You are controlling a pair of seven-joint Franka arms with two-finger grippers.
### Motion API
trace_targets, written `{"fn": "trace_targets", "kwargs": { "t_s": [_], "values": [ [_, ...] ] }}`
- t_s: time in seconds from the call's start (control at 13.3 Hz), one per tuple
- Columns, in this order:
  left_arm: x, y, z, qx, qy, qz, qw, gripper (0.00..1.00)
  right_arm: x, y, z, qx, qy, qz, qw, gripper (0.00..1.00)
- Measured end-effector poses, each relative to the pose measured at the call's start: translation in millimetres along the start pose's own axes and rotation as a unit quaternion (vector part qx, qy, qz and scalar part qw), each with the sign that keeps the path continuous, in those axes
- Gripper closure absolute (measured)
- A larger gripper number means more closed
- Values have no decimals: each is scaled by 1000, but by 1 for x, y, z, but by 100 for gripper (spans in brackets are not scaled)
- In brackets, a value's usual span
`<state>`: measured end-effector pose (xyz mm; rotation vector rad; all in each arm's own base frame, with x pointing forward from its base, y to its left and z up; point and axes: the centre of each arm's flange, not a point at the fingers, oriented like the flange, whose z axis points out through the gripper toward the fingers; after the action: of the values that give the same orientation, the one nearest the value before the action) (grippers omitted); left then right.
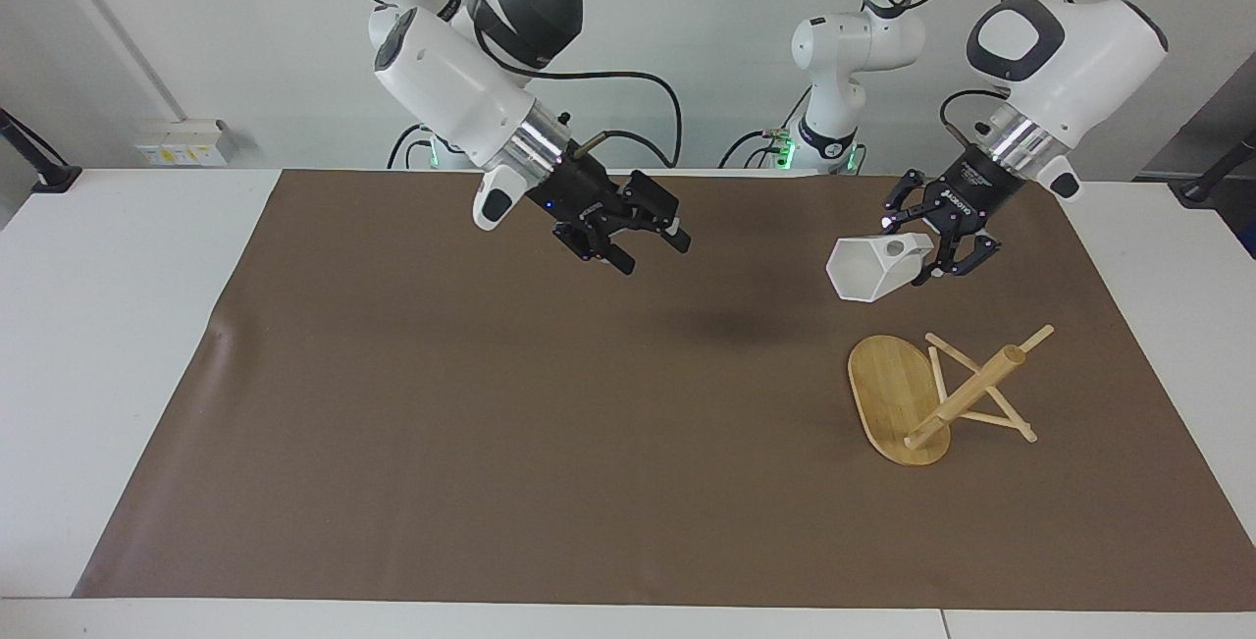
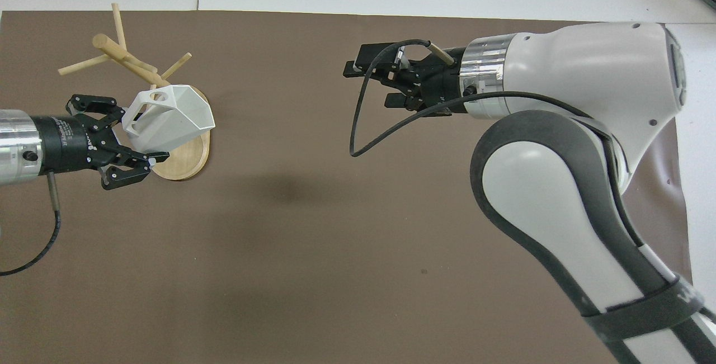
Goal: Hang cup on rack
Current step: 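Open the right gripper and withdraw it while the left gripper holds the cup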
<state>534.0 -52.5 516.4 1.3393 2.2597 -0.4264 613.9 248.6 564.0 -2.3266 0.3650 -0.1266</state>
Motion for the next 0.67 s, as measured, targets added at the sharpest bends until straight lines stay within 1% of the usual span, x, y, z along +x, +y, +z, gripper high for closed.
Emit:
{"fn": "trace_targets", "kwargs": {
  "t_s": [0.15,0.38,0.67],
  "values": [
    [-2,4,22,-7,2,-21,1000,26,17,25,-15,-42,2,-17,999,0],
    [-10,8,50,-31,-1,-47,998,26,33,54,-31,-103,4,-40,994,0],
    [-6,18,56,-55,-6,-74,996,26,51,92,-58,-166,-1,-75,983,0]
  ]
}}
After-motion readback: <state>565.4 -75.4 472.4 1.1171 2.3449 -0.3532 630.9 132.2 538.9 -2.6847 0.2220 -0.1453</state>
